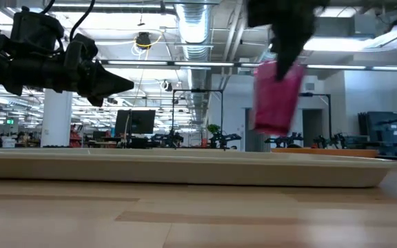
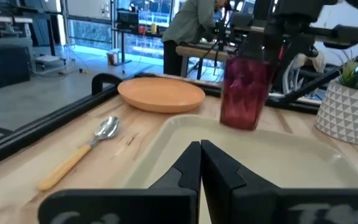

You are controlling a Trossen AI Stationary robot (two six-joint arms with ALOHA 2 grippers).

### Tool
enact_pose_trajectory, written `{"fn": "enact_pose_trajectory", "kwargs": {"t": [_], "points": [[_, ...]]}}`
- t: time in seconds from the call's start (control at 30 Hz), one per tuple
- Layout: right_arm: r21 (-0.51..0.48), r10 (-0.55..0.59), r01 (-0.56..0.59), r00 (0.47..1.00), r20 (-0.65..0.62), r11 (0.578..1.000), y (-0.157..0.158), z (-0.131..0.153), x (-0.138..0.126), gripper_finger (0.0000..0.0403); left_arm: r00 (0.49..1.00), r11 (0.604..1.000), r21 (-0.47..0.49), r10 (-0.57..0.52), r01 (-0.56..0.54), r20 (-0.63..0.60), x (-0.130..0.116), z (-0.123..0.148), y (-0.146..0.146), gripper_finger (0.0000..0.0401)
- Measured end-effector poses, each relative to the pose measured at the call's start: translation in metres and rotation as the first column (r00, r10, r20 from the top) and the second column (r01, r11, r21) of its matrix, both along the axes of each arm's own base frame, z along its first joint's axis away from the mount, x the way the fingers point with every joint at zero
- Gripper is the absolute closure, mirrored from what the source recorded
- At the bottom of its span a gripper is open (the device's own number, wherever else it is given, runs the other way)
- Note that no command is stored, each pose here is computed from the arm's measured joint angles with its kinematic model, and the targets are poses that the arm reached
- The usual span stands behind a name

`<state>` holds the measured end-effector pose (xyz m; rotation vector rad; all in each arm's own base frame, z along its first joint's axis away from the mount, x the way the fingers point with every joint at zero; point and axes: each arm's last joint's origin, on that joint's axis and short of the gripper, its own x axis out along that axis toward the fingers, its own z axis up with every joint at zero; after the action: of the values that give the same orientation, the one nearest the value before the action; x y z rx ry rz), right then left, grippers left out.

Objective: Pick and place plate/cup/fork/spoon on tray
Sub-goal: Put the red glass on the gray serving tray

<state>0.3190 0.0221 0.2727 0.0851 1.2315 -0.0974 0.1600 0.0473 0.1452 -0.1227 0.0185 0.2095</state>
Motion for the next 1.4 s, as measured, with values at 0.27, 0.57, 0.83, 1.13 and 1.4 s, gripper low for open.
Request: {"fn": "enact_pose_trajectory", "kwargs": {"t": [0.27, 0.57, 0.83, 1.13, 1.4], "points": [[-0.024, 0.205, -0.205, 0.978, -0.033, 0.978, -0.021, -0.029, 0.067, 0.0385, 1.0, 1.0, 0.0, 0.0, 0.0, -0.001, 0.0, 0.0, 0.0, 0.0401], [-0.021, 0.318, -0.319, 0.947, -0.049, 0.947, -0.031, -0.034, 0.095, 0.0383, 1.0, 1.0, 0.0, 0.003, -0.003, -0.003, 0.001, 0.0, 0.0, 0.0401], [-0.029, 0.315, -0.316, 0.948, -0.042, 0.948, -0.041, -0.032, 0.095, 0.0363, 1.0, 1.0, 0.0, 0.003, -0.003, -0.005, 0.001, 0.0, 0.0, 0.0401], [-0.037, 0.331, -0.332, 0.943, -0.029, 0.942, -0.041, -0.032, 0.096, 0.0366, 1.0, 1.0, 0.003, 0.003, -0.003, -0.005, 0.001, 0.0, 0.0, 0.0401], [-0.048, 0.332, -0.332, 0.943, -0.001, 0.942, -0.041, -0.031, 0.099, 0.033, 1.0, 1.0, 0.002, 0.002, -0.002, -0.008, 0.001, 0.0, 0.0, 0.0401]]}}
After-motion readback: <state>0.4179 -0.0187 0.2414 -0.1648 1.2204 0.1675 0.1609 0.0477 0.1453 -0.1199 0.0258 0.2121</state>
